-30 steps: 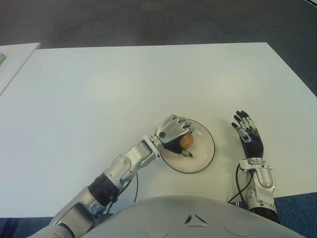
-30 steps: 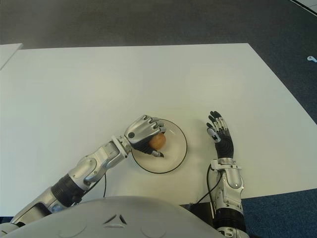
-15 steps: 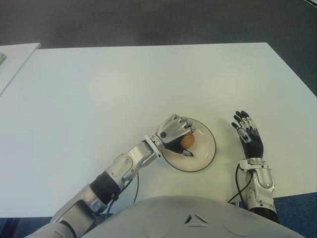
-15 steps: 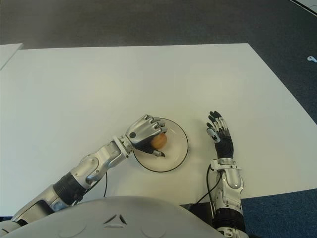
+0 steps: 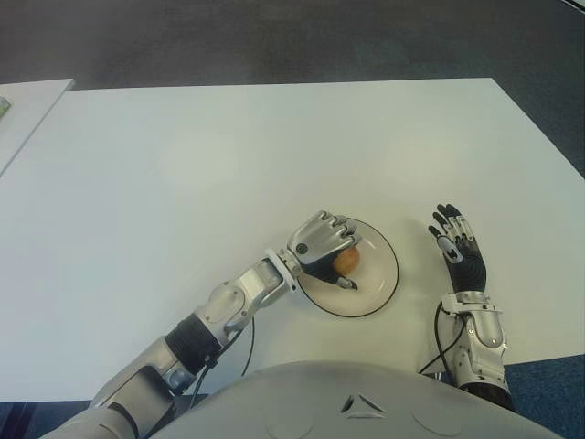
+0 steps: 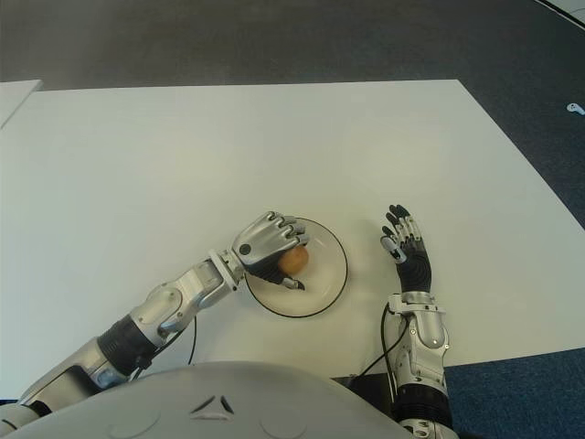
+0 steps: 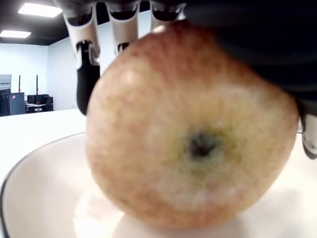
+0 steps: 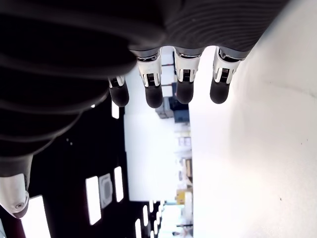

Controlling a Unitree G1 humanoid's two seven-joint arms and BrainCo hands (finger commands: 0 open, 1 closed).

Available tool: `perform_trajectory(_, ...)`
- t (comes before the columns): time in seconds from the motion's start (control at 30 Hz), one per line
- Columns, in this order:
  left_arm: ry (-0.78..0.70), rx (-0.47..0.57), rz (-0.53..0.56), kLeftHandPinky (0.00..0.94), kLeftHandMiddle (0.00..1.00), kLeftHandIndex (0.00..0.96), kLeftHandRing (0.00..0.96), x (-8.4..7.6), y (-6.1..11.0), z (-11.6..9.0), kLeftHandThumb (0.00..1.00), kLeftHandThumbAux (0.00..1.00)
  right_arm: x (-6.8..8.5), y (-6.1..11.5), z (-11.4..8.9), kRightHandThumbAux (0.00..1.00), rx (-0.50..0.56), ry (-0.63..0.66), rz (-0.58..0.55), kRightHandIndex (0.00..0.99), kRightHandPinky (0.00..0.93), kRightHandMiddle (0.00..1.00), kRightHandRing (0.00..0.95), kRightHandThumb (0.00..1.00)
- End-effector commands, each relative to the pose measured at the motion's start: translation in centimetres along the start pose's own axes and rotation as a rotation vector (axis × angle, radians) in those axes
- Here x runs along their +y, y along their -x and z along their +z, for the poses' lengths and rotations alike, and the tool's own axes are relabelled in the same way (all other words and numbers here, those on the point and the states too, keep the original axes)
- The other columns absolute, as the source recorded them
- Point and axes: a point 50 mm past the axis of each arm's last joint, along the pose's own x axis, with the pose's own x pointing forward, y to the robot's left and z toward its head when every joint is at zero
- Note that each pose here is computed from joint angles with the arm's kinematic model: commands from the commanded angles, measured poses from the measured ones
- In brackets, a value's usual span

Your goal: Put the apples into the plate.

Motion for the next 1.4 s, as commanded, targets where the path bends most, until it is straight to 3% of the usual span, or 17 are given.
perform_trajectory(0.03,0.085,0.016,-0.036,0.691,0.782,0.434,0.761,-1.8,0.8,-0.1,0.704,0.697,1.3,3.0,-4.1,0.514,0.222,-0.084,-0.017,0.086,0.02,0.107,0.055,0.079)
perform_trajectory(0.07,0.101,0.018,-0.025,0.648,0.74,0.444,0.714,-1.8,0.8,-0.1,0.516,0.575,1.3,3.0,-4.1,0.513,0.222,-0.084,-0.015,0.086,0.019,0.108,0.055,0.08)
perform_trajectory(0.1,0.121,0.02,-0.017,0.639,0.732,0.447,0.704,-1.8,0.8,-0.1,0.476,0.549,1.3,3.0,-4.1,0.513,0.222,-0.084,-0.013,0.086,0.019,0.109,0.055,0.08)
perform_trajectory(0.13,0.135,0.021,-0.012,0.595,0.663,0.423,0.644,-1.8,0.9,0.0,0.408,0.497,1.4,3.0,-4.2,0.513,0.222,-0.085,-0.012,0.086,0.02,0.108,0.055,0.08)
perform_trajectory(0.23,0.158,0.022,-0.007,0.505,0.535,0.376,0.529,-1.8,0.9,0.0,0.325,0.435,1.4,3.0,-4.2,0.513,0.225,-0.085,-0.011,0.084,0.021,0.107,0.055,0.08)
perform_trajectory(0.33,0.151,0.018,-0.004,0.247,0.26,0.191,0.247,-1.8,0.7,0.0,0.229,0.368,1.5,2.9,-4.3,0.516,0.227,-0.089,-0.011,0.083,0.028,0.111,0.061,0.08)
perform_trajectory(0.53,0.104,0.013,-0.046,0.058,0.045,0.033,0.041,-1.5,0.5,-0.1,0.146,0.326,1.5,2.8,-4.5,0.514,0.226,-0.09,-0.013,0.087,0.013,0.121,0.066,0.08)
perform_trajectory(0.7,0.045,0.004,-0.07,0.021,0.007,0.005,0.006,-0.9,0.2,-0.1,0.126,0.32,1.6,2.7,-4.6,0.507,0.22,-0.091,-0.008,0.087,0.004,0.117,0.058,0.086)
perform_trajectory(1.07,0.02,-0.004,0.019,0.0,0.0,0.0,0.0,1.3,0.7,-0.1,0.115,0.314,1.9,2.6,-5.0,0.516,0.224,-0.082,-0.006,0.068,0.01,0.081,0.03,0.1)
perform_trajectory(1.4,-0.006,-0.011,0.091,0.0,0.0,0.0,0.0,3.5,0.8,-1.1,0.188,0.233,2.3,2.4,-5.5,0.552,0.252,-0.08,-0.016,0.055,0.015,0.054,0.017,0.096)
